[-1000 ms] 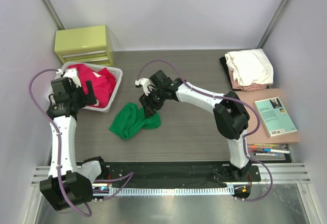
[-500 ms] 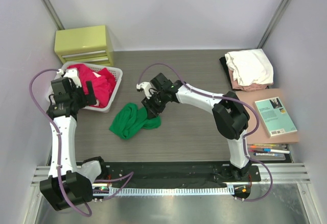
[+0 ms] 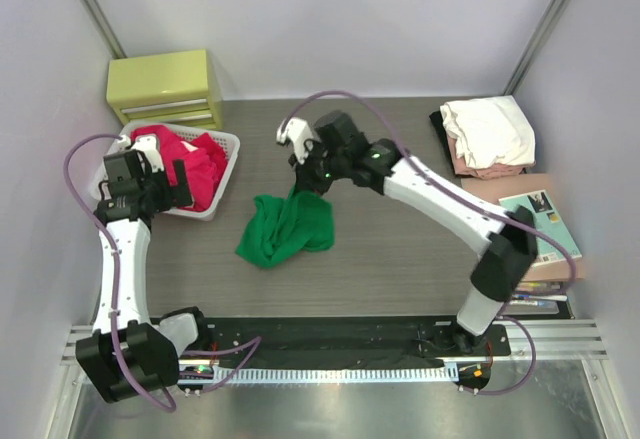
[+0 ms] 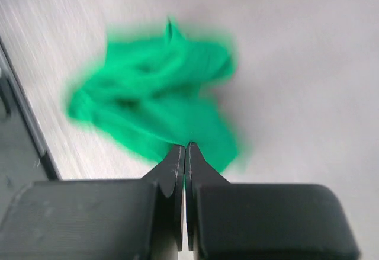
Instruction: Fold and stack the t-shirts
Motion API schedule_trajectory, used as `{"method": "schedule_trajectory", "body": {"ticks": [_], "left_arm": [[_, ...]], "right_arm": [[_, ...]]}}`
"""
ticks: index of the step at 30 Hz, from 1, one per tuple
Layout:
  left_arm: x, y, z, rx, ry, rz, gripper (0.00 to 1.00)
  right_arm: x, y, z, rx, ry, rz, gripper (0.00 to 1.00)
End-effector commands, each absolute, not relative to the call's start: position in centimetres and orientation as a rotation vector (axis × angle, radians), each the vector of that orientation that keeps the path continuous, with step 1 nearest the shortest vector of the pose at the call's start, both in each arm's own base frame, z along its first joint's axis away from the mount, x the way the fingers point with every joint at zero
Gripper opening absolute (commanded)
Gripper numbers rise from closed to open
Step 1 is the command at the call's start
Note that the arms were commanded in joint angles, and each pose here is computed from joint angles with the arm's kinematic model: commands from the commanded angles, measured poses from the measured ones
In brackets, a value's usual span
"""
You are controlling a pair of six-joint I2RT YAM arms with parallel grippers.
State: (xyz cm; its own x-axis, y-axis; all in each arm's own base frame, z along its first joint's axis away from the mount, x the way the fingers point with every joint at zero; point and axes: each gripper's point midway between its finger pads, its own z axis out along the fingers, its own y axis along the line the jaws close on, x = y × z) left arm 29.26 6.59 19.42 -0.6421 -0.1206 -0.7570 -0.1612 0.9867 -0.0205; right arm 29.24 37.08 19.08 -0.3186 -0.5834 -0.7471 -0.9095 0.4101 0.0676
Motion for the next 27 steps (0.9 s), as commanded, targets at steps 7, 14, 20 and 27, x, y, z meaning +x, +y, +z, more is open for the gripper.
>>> {"method": "schedule_trajectory", "body": {"ticks": [7,14,20,27], "left_arm": [[29.7,5.0,20.1,-0.130,2.249,-0.045,1.00],[29.4,4.5,20.5,-0.122,2.230,-0.068,1.00],[29.3,4.0,21.0,-0.115,2.218,-0.100,0.99],[29.3,3.7,20.4,-0.111,2.239,-0.122,1.00]], "right_arm": [[27.5,24.6,46.7,-0.896,1.418,0.290,0.01],[27.3,20.4,49.3,-0.801,1.359,0.202,0.01],[28.0,18.4,49.1,-0.742,1.363,0.173,0.01],[29.5,16.4,48.5,-0.686,1.394,0.117,0.01]]}}
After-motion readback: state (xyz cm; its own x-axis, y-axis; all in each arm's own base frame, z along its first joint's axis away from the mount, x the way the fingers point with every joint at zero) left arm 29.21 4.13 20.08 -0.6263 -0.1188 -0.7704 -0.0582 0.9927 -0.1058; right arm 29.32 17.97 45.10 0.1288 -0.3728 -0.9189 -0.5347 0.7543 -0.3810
